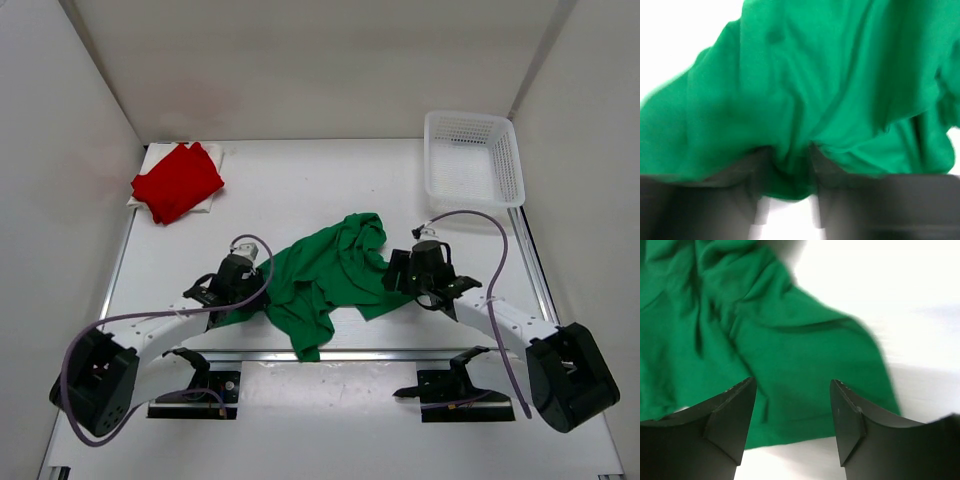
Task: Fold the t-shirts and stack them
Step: Flatten out the tshirt
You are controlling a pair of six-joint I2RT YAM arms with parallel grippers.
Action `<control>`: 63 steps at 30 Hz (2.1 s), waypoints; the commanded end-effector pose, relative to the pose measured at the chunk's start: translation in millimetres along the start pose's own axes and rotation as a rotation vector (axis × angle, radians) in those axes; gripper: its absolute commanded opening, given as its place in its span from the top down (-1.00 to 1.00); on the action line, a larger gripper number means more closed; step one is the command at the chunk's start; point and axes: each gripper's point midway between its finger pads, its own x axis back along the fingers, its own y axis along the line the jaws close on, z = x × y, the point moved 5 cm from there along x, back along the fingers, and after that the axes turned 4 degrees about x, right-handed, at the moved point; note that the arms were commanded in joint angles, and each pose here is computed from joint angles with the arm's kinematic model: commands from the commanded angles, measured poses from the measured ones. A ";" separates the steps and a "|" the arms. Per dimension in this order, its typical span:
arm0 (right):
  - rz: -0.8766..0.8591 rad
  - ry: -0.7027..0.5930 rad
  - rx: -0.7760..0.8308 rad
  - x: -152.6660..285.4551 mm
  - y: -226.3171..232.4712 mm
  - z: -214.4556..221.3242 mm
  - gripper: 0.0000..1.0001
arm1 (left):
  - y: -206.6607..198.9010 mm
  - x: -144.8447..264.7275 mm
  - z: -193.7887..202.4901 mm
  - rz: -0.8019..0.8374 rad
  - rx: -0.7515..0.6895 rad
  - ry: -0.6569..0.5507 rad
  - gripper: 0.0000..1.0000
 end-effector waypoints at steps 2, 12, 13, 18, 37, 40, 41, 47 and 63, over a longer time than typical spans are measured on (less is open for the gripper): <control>0.082 -0.099 0.000 1.3 -16.9 -20.0 -0.19 | 2.0 -14.3 0.9 0.016 0.042 -0.015 0.44; 0.157 -0.006 0.037 -19.8 -29.8 -17.6 -0.26 | -36.5 -3.4 -97.2 0.077 0.086 -0.207 1.00; 0.151 0.023 0.042 -22.0 -28.6 -9.7 -0.20 | -39.4 0.4 -101.5 0.089 0.085 -0.212 1.00; 0.005 0.039 0.002 -24.3 -17.1 -0.3 0.85 | -48.3 36.2 -116.4 0.038 0.007 -0.180 1.00; -0.184 -0.079 -0.009 -5.4 11.2 -13.3 1.00 | -2.3 84.5 -159.4 -0.261 -0.020 -0.057 1.00; -0.178 -0.067 -0.018 -6.1 8.6 -8.3 1.00 | 1.0 12.8 -190.3 -0.325 -0.042 -0.002 1.00; -0.176 -0.069 -0.028 -5.9 6.8 -9.4 1.00 | 0.2 -0.7 -200.8 -0.323 -0.040 -0.016 1.00; -0.139 -0.062 -0.056 -4.0 -2.3 -9.9 1.00 | -39.8 -71.2 -300.9 -0.241 0.001 -0.062 0.42; -0.161 -0.057 -0.082 -1.0 -1.5 -5.9 1.00 | 50.3 -0.9 -196.0 0.012 0.376 -0.261 0.06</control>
